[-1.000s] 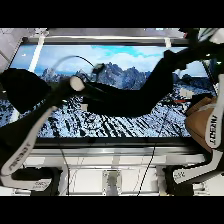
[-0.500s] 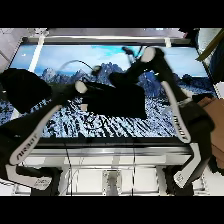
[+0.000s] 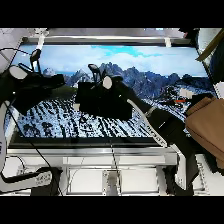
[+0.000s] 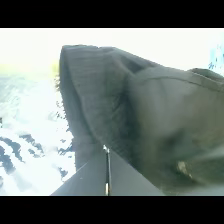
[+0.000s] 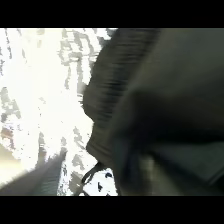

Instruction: Fold the clothes and pants, and hang the long-sleeved shirts on hangers.

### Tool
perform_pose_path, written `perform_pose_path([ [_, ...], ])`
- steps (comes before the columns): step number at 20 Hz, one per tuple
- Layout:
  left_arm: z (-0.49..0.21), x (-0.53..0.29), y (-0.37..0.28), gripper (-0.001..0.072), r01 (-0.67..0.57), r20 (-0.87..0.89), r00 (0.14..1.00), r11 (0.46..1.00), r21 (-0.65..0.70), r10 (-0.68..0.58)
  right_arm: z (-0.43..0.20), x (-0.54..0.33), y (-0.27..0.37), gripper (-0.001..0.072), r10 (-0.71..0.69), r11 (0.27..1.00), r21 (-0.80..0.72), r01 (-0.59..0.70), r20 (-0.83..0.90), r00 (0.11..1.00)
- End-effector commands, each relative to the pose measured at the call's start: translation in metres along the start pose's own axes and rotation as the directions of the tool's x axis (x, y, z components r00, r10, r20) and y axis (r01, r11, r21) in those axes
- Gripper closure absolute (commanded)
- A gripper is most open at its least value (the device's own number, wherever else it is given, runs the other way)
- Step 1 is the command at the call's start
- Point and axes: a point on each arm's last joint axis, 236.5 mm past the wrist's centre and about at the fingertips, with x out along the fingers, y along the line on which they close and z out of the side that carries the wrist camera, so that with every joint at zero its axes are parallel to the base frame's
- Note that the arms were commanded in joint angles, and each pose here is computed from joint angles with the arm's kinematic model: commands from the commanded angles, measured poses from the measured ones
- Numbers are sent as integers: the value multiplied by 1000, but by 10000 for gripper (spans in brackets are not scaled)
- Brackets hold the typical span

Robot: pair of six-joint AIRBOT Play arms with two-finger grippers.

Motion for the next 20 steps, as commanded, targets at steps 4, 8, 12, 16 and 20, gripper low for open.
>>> perform_pose_path([
  [4,-9,-22,6,690,-1,-33,999,1000,11,1,-30,-51,-48,110,-198,975,-144,170,-205,959],
  [8,-6,-32,0,690,2,-15,1000,1000,23,-2,-13,-169,-150,114,-462,883,-203,423,-216,860],
  [12,-4,-36,-2,690,2,-4,1000,1000,29,-2,-41,-231,-216,113,-456,884,-27,467,-269,848],
  [16,-4,-36,-3,690,4,-4,1000,1000,29,-4,-78,-188,-247,113,-246,918,250,307,-248,937],
  [20,-4,-36,-3,690,3,-4,1000,1000,29,-3,-55,-147,-262,105,-169,884,436,167,-35,985],
])
